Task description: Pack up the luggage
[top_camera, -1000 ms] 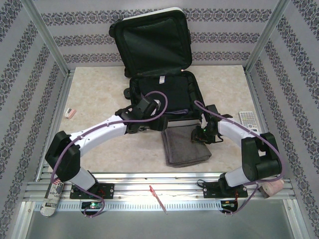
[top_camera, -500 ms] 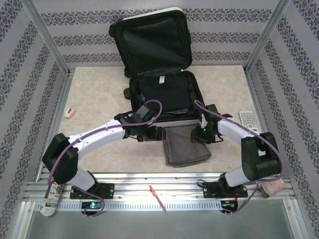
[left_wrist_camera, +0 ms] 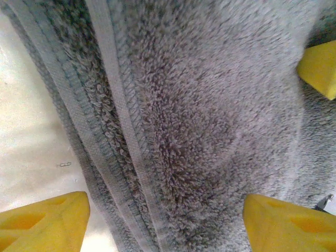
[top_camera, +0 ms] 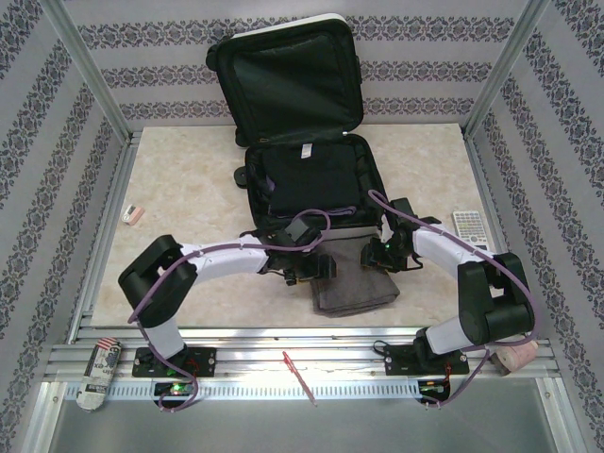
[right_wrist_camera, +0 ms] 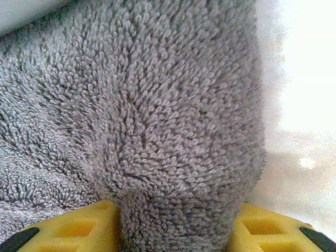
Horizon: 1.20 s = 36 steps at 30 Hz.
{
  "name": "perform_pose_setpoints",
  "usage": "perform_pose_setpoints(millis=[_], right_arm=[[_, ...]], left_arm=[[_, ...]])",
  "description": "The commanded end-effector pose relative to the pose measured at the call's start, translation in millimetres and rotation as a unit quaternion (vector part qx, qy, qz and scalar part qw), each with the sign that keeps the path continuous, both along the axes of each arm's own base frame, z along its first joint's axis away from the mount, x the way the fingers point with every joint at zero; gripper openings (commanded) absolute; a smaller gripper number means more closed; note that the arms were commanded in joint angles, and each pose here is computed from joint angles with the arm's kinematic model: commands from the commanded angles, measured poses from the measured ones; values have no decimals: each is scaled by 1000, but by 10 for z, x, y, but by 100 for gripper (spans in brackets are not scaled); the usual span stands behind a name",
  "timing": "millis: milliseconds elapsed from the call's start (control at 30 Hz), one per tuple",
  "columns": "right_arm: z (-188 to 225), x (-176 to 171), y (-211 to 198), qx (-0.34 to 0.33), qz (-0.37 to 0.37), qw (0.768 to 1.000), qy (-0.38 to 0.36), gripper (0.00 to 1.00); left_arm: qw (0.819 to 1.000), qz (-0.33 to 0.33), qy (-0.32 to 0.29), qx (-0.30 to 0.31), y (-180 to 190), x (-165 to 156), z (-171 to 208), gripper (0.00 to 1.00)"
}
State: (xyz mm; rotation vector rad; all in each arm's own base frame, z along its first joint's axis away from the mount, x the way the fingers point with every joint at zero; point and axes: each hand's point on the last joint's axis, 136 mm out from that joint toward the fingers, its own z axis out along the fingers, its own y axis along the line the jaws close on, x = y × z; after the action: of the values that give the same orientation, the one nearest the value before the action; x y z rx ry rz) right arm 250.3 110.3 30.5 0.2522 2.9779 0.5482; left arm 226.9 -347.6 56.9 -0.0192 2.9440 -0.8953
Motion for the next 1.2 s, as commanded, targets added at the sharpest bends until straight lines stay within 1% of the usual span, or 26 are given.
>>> perform_pose_setpoints(millis=[0, 133, 333, 467, 567, 600, 667, 733, 833, 933, 1067, 1167], right_arm=[[87, 107, 172, 34, 12, 999, -35, 44], [75, 102, 200, 40, 11, 999, -34, 44], [84, 88, 289, 59, 14, 998, -35, 44], [100, 70, 386, 77, 21, 996, -37, 42], [141, 68, 430, 88, 25, 995, -44, 40], [164, 71, 436, 91, 26, 994, -47, 38], [207, 71, 445, 93, 31, 994, -52, 35], [266, 76, 467, 100, 37, 993, -59, 27], [354, 93, 490, 108, 44, 991, -71, 15], [442, 96, 503, 110, 54, 989, -77, 5], [612, 101, 540, 121, 67, 986, -91, 2], [799, 100, 594, 141, 77, 982, -101, 0]], left_arm=[[1000, 6, 11, -3, -98, -2, -21, 76], [1000, 2, 10, 4, -144, 13, -66, 76], [1000, -8, 7, -24, -332, 87, -62, 74], [999, -15, -1, -30, -389, 132, -47, 69], [999, -20, -2, -40, -445, 141, -46, 61], [999, -22, -1, -43, -462, 141, -45, 57], [999, -25, -2, -44, -470, 144, -38, 46], [999, -29, -7, -40, -469, 154, -23, 33], [998, -36, -12, -40, -469, 157, 13, 20], [998, -42, -20, -44, -466, 151, 81, 12], [996, -55, -39, -52, -463, 158, 242, 8], [994, -75, -55, -56, -486, 174, 419, 8]])
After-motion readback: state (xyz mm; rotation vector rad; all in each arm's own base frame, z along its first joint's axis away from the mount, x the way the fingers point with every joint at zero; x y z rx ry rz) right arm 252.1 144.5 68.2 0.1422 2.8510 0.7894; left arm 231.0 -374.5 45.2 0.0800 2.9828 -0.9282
